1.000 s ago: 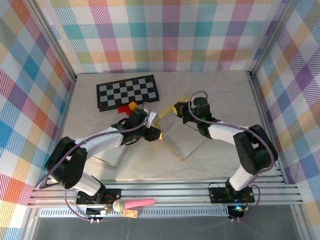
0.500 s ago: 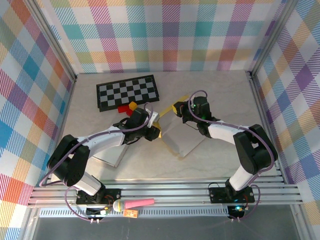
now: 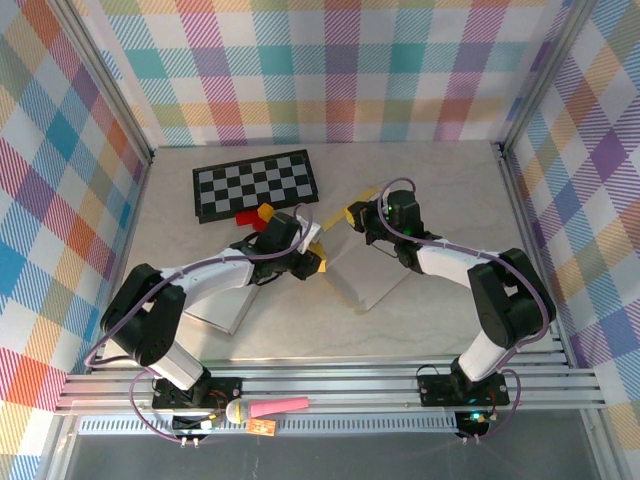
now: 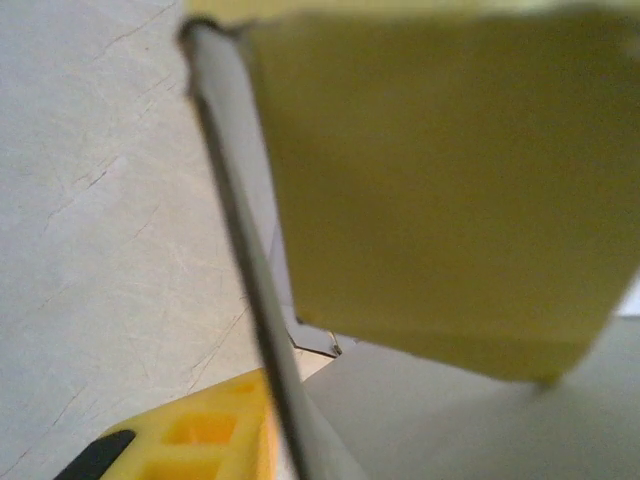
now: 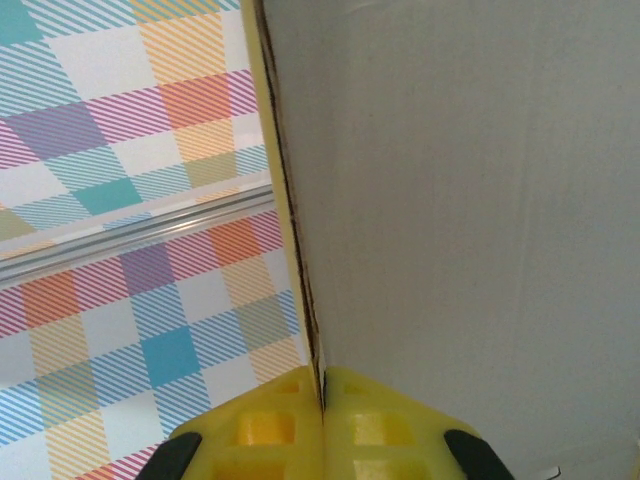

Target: Fold the paper box

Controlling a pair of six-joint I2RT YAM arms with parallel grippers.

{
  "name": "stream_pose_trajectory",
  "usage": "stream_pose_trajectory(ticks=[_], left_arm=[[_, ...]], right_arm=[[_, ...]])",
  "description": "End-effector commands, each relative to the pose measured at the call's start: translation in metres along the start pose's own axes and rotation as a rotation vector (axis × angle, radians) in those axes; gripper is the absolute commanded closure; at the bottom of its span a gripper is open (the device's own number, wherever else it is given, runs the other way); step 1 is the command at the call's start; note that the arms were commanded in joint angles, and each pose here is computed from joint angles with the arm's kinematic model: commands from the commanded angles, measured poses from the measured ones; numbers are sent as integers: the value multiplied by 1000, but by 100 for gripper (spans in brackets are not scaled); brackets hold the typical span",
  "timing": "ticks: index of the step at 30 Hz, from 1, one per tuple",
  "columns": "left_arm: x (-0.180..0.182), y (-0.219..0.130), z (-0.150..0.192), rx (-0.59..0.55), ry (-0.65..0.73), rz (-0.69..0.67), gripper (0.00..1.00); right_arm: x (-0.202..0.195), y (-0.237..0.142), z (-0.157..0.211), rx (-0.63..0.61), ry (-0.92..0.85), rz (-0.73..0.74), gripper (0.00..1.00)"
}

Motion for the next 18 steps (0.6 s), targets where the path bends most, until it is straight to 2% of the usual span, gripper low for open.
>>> stream_pose_trajectory(ticks=[1,8,18], left_arm=[[-1,3,-18,-55,13,1,72],[1,12,-16,-68,-27,-36,72],[2,17,-19,-102,-65,-76,71]], right_arm=[[3,0,7,25,2,-1,100],[7,-2,5,-14,-54,-94,100],[-17,4,3,-4,-114,-103,100]])
Point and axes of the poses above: each hand's point on the last joint's axis, 136 mm out from that joint toward the fingers, its own y axis out along the fingers, its own x axis along the line the jaws close on, z = x × y, the point moved 2 cm from there along -y, back along the fingers, and after that the axes turned 3 degrees about y, right-handed, at the moved point
